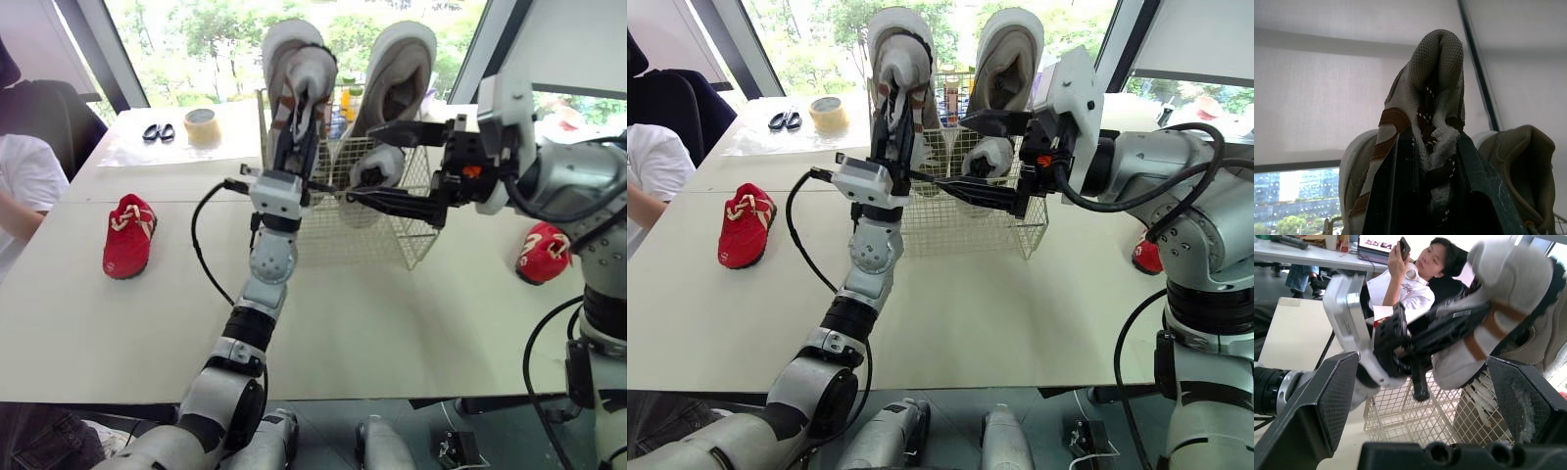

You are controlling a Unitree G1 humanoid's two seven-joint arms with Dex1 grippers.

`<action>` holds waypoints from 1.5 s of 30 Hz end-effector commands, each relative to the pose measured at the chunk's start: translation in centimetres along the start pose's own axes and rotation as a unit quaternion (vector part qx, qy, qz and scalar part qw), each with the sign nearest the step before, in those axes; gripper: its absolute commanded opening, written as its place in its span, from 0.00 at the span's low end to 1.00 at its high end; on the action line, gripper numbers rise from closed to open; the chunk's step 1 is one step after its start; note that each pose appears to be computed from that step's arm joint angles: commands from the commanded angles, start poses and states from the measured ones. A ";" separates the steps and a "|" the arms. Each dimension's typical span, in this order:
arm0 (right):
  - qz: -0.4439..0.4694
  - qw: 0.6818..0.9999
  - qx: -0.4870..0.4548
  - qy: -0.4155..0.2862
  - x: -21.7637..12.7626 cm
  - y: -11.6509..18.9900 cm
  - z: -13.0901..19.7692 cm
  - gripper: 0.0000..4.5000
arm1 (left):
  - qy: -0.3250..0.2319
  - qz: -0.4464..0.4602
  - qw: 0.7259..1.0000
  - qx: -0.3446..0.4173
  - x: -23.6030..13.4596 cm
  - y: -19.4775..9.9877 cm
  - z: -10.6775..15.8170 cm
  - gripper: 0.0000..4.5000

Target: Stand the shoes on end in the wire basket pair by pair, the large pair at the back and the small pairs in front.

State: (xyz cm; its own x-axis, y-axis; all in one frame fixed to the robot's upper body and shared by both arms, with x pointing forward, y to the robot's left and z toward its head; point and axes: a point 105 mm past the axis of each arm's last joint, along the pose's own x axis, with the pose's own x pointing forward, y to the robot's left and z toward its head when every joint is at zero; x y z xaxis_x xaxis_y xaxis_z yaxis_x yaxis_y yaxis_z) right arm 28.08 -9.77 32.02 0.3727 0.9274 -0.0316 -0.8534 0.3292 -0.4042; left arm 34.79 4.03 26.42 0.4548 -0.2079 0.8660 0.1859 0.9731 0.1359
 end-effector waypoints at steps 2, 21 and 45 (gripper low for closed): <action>-0.006 1.000 -0.028 -0.010 -0.4 0.1 1.4 1.00 | 0.002 -0.012 1.000 0.006 -1.1 -0.8 -0.6 0.04; -0.007 0.999 -0.031 -0.011 -0.3 0.1 1.3 1.00 | 0.127 0.054 0.990 -0.041 -5.8 0.3 -4.5 0.04; -0.005 0.999 -0.031 -0.009 -0.1 0.1 1.1 1.00 | 0.185 0.083 0.969 -0.142 -6.7 2.3 -4.5 0.98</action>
State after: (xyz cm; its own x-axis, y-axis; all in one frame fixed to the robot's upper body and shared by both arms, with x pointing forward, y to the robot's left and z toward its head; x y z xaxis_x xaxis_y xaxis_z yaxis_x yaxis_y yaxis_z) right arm 28.09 -9.85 32.11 0.3846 0.9225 -0.0322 -0.8444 0.3376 -0.4160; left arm 35.54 6.23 21.12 0.6984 -0.1312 0.7035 0.3031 0.9448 -0.1247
